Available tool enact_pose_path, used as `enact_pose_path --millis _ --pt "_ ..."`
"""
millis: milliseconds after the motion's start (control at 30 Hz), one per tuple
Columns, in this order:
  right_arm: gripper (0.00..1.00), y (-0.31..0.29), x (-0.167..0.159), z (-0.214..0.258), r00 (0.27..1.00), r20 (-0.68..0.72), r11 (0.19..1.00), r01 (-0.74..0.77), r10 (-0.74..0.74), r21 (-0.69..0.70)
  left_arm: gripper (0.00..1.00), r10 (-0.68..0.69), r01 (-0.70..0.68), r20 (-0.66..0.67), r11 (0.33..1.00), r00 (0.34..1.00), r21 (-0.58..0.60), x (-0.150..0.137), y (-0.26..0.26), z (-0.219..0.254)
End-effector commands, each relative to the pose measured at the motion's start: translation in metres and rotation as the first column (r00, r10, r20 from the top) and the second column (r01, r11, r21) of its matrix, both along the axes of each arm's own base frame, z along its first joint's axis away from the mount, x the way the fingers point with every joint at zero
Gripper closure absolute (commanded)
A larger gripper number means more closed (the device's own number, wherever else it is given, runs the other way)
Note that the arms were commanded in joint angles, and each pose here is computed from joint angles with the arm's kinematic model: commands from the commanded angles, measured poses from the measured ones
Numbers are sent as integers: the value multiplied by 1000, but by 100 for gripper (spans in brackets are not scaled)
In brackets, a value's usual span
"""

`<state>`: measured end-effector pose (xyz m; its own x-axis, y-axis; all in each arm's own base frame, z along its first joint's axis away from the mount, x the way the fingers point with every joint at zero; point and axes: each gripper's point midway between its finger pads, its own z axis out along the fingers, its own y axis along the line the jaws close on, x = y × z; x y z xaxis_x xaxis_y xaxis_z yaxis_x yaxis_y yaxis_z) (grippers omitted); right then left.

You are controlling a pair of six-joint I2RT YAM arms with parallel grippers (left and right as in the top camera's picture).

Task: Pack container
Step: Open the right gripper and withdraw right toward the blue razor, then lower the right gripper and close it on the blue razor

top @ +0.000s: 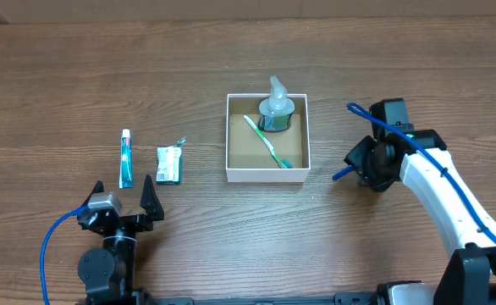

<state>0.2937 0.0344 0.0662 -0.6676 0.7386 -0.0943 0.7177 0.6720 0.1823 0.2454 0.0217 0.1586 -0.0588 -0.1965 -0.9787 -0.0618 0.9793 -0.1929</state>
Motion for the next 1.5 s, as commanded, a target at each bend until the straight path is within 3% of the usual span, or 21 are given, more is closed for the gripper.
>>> enact_pose_path --millis 0,567,967,1033,1167,1467 --pt "49 -3 -9 -10 993 -32 993 116 -116 -5 0 -8 8 7 1000 1000 -16 0 -1 1" --pt "53 -14 13 -39 975 13 973 224 -224 -56 0 -8 8 7 1000 1000 -16 0 -1 1" --pt "45 -14 14 -72 974 -51 973 216 -220 -78 0 -8 8 7 1000 1000 -16 0 -1 1" --pt "56 -14 14 -72 975 -49 974 212 -217 -78 0 -8 8 7 1000 1000 -16 0 -1 1" --pt "69 -15 12 -72 975 -59 974 211 -216 -82 0 -8 8 7 1000 1000 -16 0 -1 1" --pt "80 -16 10 -72 983 -68 982 164 -171 -95 0 -8 9 8 1000 1000 -16 0 -1 1"
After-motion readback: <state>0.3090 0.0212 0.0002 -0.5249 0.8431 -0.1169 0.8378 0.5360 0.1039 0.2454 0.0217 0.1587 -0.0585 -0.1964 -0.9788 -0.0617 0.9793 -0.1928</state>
